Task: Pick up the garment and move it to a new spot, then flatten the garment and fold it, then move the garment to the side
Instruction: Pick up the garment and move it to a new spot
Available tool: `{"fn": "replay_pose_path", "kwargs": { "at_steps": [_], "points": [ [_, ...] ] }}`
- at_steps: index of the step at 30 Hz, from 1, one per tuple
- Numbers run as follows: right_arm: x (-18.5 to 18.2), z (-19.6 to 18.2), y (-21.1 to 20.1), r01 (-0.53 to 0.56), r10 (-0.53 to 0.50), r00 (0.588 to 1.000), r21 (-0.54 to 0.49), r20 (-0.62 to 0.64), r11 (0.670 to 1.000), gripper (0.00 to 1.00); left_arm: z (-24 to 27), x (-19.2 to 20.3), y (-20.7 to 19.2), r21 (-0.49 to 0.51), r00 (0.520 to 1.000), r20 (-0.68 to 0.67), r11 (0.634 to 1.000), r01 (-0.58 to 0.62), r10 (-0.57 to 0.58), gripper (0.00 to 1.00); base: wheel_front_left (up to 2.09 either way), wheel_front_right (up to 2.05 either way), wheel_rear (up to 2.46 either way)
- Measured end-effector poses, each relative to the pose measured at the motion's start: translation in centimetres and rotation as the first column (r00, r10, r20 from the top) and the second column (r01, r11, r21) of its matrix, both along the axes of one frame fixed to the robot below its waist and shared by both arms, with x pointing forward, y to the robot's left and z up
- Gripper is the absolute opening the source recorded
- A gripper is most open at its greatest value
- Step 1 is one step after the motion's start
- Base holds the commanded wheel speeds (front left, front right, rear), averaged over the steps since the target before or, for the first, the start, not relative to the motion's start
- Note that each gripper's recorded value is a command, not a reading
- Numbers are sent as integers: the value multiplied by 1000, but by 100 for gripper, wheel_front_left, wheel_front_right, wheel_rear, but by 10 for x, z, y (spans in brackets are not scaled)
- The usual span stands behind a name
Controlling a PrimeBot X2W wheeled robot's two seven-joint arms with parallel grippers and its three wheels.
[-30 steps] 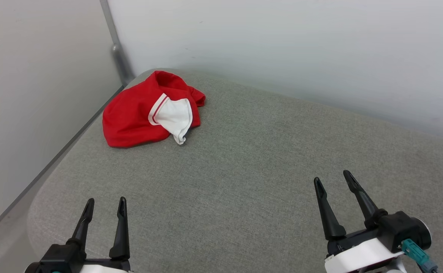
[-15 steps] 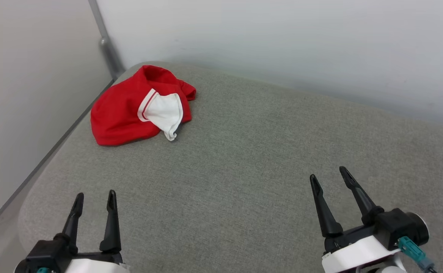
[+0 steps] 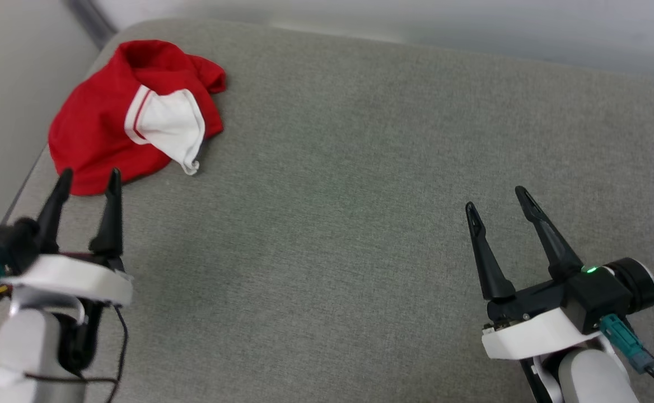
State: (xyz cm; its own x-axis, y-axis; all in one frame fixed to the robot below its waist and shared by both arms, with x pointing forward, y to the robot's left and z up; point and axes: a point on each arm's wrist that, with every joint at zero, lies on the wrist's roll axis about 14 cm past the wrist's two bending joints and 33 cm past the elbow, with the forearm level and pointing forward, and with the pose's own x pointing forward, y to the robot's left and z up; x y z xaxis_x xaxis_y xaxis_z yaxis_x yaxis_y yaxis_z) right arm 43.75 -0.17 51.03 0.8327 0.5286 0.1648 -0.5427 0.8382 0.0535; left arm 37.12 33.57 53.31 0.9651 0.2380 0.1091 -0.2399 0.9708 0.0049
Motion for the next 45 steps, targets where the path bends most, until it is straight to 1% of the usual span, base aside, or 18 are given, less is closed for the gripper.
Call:
{"fn": "replay_pose_path", "kwargs": {
  "at_steps": [2, 4, 5, 8, 10, 13, 16, 21, 25, 26, 27, 28, 29, 30, 33, 37, 41, 45],
  "points": [
    [7, -9, -4, 14, -14, 1000, -5, -13, 1000, 100, -14, 23, 12, -15, 995, -93, 1000, 25, -27, 100, 0, 0, 0],
    [15, -18, -10, 31, -31, 999, -9, -27, 999, 100, -23, 47, 23, -13, 980, -192, 998, 55, -56, 100, 0, 0, 0],
    [24, -34, -17, 51, -52, 997, -22, -51, 998, 100, -39, 76, 35, -35, 934, -345, 996, 84, -91, 100, 0, 0, 0],
    [30, -52, -24, 71, -74, 994, -34, -85, 997, 100, -63, 96, 43, -87, 863, -491, 992, 86, -118, 100, 0, 0, 0],
    [33, -64, -30, 86, -90, 990, -43, -107, 995, 100, -78, 106, 45, -123, 807, -574, 989, 80, -137, 100, 0, 0, 0],
    [40, -79, -39, 109, -115, 985, -52, -130, 993, 100, -97, 121, 47, -204, 736, -654, 978, 47, -172, 100, 0, 0, 0],
    [44, -93, -48, 130, -139, 978, -64, -156, 989, 100, -121, 127, 44, -259, 653, -727, 965, 24, -212, 100, 0, 0, 0],
    [47, -111, -59, 156, -168, 968, -79, -185, 985, 100, -148, 136, 48, -275, 546, -806, 961, -7, -226, 100, 0, 0, 0],
    [49, -121, -68, 176, -190, 960, -89, -203, 980, 100, -169, 134, 44, -284, 448, -859, 959, -13, -248, 100, 0, 0, 0],
    [49, -123, -69, 178, -193, 959, -90, -205, 980, 100, -172, 135, 44, -285, 432, -866, 958, -13, -251, 100, 0, 0, 0],
    [50, -124, -70, 181, -196, 958, -91, -207, 979, 100, -174, 134, 42, -291, 418, -871, 957, -13, -259, 91, 0, 0, 0],
    [50, -125, -70, 183, -199, 958, -92, -207, 979, 100, -176, 134, 41, -299, 411, -872, 954, -17, -266, 67, 0, 0, 0],
    [50, -125, -71, 184, -200, 958, -92, -207, 979, 100, -177, 134, 40, -307, 409, -871, 952, -17, -273, 22, 0, 0, 0],
    [51, -125, -71, 185, -201, 958, -92, -206, 978, 100, -177, 134, 38, -309, 407, -870, 951, -14, -277, 0, 0, 0, 0],
    [51, -124, -71, 186, -202, 958, -94, -205, 978, 100, -177, 134, 32, -322, 408, -864, 947, 4, -296, 0, 0, 0, 0],
    [51, -117, -71, 186, -201, 961, -94, -192, 978, 100, -167, 135, 22, -340, 440, -839, 940, 38, -321, 0, 0, 0, 0],
    [50, -104, -72, 189, -201, 964, -83, -176, 978, 100, -151, 138, 0, -351, 468, -802, 927, 132, -371, 0, 0, 0, 0],
    [45, -87, -77, 206, -214, 964, -65, -159, 976, 100, -127, 138, -28, -359, 491, -755, 901, 245, -434, 0, 0, 0, 0]
  ]
}}
